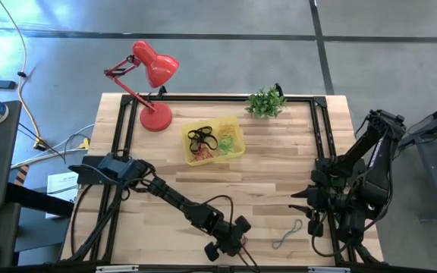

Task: Pick and place rubber bands into bin
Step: Put the red rubber band into the yellow bin

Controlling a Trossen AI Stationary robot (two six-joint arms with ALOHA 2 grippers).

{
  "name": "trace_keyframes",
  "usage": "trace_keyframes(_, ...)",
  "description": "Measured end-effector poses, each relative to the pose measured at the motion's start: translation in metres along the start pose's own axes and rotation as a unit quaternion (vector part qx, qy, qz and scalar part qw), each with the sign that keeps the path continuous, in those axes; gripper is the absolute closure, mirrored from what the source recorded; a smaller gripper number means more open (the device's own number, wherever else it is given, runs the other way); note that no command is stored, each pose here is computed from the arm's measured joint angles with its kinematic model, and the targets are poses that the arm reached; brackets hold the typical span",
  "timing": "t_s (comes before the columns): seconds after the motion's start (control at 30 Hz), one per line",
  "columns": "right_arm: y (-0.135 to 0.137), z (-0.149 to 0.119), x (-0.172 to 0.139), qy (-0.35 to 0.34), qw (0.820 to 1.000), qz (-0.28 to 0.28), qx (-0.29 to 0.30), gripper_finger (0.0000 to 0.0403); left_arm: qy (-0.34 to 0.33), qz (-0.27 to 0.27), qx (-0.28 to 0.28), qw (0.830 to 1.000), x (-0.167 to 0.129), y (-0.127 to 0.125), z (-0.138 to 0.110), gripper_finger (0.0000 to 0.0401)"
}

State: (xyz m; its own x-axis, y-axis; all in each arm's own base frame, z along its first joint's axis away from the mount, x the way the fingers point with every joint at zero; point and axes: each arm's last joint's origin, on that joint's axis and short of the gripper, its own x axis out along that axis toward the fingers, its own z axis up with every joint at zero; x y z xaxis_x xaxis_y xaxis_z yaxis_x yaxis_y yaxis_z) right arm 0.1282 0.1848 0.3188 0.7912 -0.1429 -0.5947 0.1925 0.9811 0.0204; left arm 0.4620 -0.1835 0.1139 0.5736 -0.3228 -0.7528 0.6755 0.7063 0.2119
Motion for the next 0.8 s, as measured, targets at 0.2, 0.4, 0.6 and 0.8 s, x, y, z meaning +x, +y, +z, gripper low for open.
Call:
trace_keyframes(0.2,0.0,0.0001,0.0,0.0,1.0,0.0,0.0,0.0277,0.008,-0.001,-0.028,1.0,0.0023,-0.0006,-0.0025,0.0304)
trace_keyframes(0.4,-0.0001,0.0002,0.0001,0.0,1.0,0.0,0.0,0.0277,0.014,-0.005,-0.054,0.998,0.0027,-0.0014,-0.0039,0.0328)
trace_keyframes(0.6,-0.0001,0.0003,0.0003,0.0,1.0,-0.001,0.001,0.0277,0.017,-0.006,-0.054,0.998,0.0028,0.0003,-0.0055,0.0395)
trace_keyframes(0.8,-0.0001,0.0003,0.0003,0.0,1.0,0.0,0.001,0.0277,0.022,0.005,-0.056,0.998,0.0033,0.0006,-0.0062,0.0393)
